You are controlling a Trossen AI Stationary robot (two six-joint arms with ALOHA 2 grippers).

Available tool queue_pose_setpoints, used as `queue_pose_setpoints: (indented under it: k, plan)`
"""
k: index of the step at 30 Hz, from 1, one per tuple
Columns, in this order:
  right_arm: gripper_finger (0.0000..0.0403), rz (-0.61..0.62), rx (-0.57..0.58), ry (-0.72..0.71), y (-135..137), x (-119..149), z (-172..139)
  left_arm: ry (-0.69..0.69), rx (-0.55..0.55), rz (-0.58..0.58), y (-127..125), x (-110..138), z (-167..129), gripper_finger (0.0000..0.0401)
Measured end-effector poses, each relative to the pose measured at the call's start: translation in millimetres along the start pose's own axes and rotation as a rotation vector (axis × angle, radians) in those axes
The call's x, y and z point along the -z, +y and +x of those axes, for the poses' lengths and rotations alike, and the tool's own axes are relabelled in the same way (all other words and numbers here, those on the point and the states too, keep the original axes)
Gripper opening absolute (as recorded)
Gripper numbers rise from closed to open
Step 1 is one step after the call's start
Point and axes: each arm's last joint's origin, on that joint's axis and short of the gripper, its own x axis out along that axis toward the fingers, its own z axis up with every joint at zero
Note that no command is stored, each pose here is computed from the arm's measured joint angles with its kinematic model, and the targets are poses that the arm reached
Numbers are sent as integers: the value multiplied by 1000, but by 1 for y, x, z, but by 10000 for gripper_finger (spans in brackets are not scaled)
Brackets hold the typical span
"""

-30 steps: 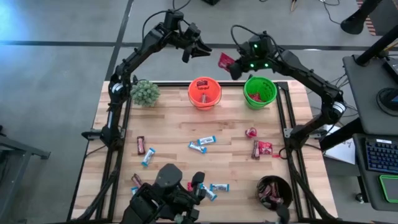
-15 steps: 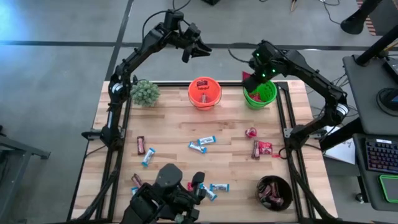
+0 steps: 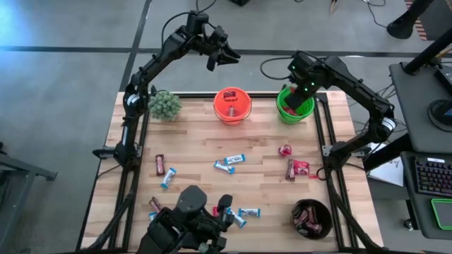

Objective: Organize candy in baskets
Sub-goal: Put the red candy into the green bucket, then put the brown chocolate bar into the black bucket

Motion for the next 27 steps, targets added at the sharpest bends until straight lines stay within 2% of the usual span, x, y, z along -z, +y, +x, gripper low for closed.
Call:
queue_pose_setpoints:
  k: [4,11,15,20,27]
  plan:
    - [53,-30,45,0,-1,-1,1,0,0,0,0,0,0,137]
    - [105,-29,48,-1,-1,-1,1,-1,-1,-14,-1,-1,-1,137]
    - [109,-28,48,-3,-1,-1,1,-9,-8,-23,-7,-7,-8,137]
    - [111,-25,46,-23,-1,-3,1,-16,-31,-23,-24,-21,-31,137]
    - [111,-22,44,-40,-1,-5,1,21,-46,-67,-41,-25,-49,137]
